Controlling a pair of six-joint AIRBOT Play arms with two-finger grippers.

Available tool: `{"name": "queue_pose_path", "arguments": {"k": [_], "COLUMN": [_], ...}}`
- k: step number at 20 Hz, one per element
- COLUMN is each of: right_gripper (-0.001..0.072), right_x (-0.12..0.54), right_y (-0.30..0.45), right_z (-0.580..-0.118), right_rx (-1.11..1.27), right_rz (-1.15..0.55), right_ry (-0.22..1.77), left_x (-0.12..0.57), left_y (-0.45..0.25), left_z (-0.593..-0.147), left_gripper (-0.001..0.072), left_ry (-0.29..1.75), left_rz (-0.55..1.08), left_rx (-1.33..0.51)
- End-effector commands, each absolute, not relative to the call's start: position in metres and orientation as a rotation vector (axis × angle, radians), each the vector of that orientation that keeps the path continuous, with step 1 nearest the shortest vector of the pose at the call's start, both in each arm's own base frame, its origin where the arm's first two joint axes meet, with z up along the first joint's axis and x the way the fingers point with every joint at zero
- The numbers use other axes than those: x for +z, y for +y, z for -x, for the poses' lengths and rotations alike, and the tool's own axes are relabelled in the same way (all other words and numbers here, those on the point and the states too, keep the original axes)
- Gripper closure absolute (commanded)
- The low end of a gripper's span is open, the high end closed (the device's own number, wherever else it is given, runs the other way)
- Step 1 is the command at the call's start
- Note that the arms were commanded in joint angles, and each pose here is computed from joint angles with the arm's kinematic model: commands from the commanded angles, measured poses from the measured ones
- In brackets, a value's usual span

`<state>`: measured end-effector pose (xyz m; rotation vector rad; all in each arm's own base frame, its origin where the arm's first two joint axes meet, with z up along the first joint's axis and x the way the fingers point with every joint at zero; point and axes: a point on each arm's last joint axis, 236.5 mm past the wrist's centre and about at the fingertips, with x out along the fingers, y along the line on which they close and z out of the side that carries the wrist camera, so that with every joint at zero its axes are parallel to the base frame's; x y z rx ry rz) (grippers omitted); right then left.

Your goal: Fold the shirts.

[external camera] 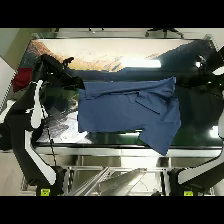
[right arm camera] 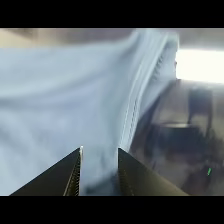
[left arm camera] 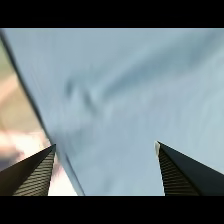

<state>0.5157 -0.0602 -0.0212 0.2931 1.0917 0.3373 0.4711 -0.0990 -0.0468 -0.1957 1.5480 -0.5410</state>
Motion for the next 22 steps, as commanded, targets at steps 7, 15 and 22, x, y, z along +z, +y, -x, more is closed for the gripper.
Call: {"name": "queue_pose_path", "arguments": {"k": [7, 15, 22], "right_gripper": [0.0439, 0.0460, 0.0321], "right_x": [-0.023, -0.046, -0.097], "right_y": [-0.116, -0.114, -0.060], "right_z": [-0.382, -0.318, -0.254], "right_rx": [0.122, 0.032, -0.027], "right_rz": [-0.595, -0.776, -0.931], "right_ry": [1.210, 1.273, 1.392], "left_x": [-0.096, -0.105, -0.089], "left_y": [-0.095, -0.141, -0.143], "left_z": [-0.297, -0.276, -0.295], "left_gripper": [0.0016, 0.0309, 0.0694], "left_ry": [1.870, 1.744, 1.694], "left_rz": [0.324, 0.510, 0.487], "left_rx": [-0.523, -0.688, -0.724]}}
